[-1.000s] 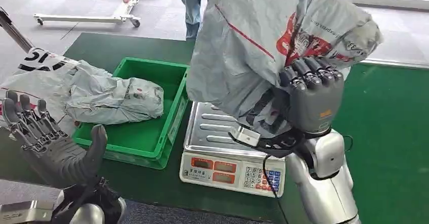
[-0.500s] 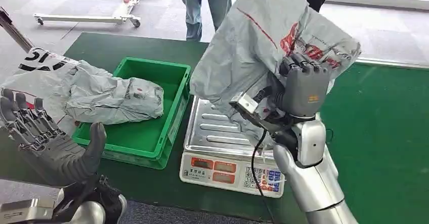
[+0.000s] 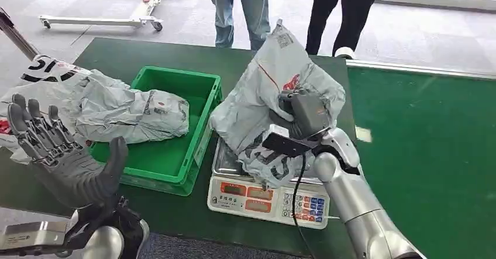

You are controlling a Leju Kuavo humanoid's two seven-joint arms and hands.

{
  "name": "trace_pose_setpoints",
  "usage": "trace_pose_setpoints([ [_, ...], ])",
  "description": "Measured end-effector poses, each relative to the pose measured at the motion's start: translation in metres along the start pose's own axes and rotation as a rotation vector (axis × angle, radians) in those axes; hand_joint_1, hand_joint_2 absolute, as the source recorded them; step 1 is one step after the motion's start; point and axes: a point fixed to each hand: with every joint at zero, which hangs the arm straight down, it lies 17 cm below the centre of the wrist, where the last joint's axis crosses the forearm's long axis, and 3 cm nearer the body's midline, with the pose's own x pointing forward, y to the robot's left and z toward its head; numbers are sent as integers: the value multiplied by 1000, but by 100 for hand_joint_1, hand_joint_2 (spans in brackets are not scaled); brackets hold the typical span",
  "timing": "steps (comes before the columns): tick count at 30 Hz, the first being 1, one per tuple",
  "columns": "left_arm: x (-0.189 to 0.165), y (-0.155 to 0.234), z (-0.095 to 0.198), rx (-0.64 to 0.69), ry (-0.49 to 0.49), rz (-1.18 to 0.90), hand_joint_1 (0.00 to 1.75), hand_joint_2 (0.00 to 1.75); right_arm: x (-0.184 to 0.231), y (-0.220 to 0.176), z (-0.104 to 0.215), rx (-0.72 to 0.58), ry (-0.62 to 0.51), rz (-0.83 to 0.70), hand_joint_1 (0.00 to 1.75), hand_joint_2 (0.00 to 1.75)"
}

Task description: Moved the parcel from conveyor to table for the left to box.

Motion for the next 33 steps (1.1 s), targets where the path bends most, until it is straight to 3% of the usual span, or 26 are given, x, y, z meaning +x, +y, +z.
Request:
trace_pose_setpoints([
  [4,-2,-1,0,-1,4,-3,0,175,18,17,3,67,-67,-89,175,175],
  [5,-3,0,1,-1,5,-5,0,175,21,19,3,75,-76,-95,96,175],
  [8,-4,1,1,7,7,-13,0,175,23,24,3,91,-74,-103,96,175],
  [9,-4,2,1,10,8,-18,0,175,22,25,3,95,-64,-94,0,175],
  [12,-4,4,2,12,9,-24,0,175,20,28,3,101,-54,-79,0,175],
  [13,-5,4,2,14,10,-26,0,175,20,29,3,102,-49,-71,0,0],
  [33,-7,14,12,33,35,-67,0,175,14,-5,-7,-19,14,-55,0,0],
])
